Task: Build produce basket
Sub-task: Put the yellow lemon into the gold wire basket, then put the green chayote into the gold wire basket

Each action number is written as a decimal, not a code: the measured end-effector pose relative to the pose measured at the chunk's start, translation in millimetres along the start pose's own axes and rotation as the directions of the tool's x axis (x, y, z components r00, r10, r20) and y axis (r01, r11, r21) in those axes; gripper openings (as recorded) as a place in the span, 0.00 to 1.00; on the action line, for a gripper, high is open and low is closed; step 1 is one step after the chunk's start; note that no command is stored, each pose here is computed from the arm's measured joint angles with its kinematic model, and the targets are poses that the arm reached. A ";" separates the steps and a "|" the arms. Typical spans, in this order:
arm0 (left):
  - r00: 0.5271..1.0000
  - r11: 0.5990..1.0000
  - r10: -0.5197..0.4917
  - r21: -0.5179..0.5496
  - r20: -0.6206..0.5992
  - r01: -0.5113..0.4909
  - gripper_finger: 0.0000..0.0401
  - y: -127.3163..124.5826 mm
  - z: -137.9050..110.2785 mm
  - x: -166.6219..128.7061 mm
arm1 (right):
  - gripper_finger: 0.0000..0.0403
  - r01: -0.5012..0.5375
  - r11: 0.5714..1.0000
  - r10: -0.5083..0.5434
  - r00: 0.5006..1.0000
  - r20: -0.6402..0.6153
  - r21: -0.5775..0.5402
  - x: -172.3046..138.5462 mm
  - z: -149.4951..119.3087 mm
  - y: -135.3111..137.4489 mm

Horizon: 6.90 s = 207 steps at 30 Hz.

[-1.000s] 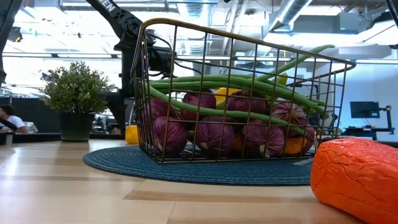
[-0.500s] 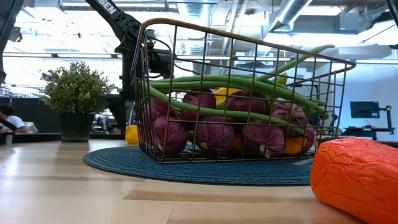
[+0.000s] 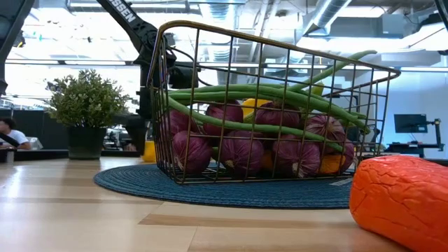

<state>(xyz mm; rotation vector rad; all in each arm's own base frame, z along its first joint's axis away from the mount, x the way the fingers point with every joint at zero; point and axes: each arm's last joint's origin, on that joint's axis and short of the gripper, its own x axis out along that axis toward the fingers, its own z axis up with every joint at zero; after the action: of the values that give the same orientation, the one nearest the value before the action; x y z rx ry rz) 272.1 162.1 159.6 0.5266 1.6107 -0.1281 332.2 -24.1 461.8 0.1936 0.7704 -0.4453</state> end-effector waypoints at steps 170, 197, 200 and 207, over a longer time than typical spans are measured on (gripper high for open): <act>0.880 0.962 0.052 -0.261 0.472 0.083 0.60 44.2 37.2 -124.8 | 0.56 0.133 0.991 -0.130 0.983 -0.128 0.012 -31.0 -13.1 -59.2; 0.909 0.890 0.155 -0.454 0.388 0.042 0.60 48.7 35.6 -124.4 | 0.56 0.081 0.992 -0.085 0.996 0.034 0.098 -106.7 -31.7 -75.9; 0.903 0.895 0.147 -0.444 0.403 0.052 0.60 49.2 35.5 -124.4 | 0.56 0.084 0.993 -0.086 0.996 0.027 0.081 -103.7 -30.6 -75.1; 0.894 0.889 0.157 -0.454 0.419 0.056 0.60 45.2 42.9 -127.2 | 0.56 0.091 0.995 -0.092 0.996 0.002 0.038 -92.5 -27.1 -72.0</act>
<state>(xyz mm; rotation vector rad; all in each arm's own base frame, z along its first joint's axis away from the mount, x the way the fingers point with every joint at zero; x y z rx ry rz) 332.1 152.8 287.5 0.1512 1.1172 0.1637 224.0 -50.0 507.5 0.1937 0.7694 -0.5474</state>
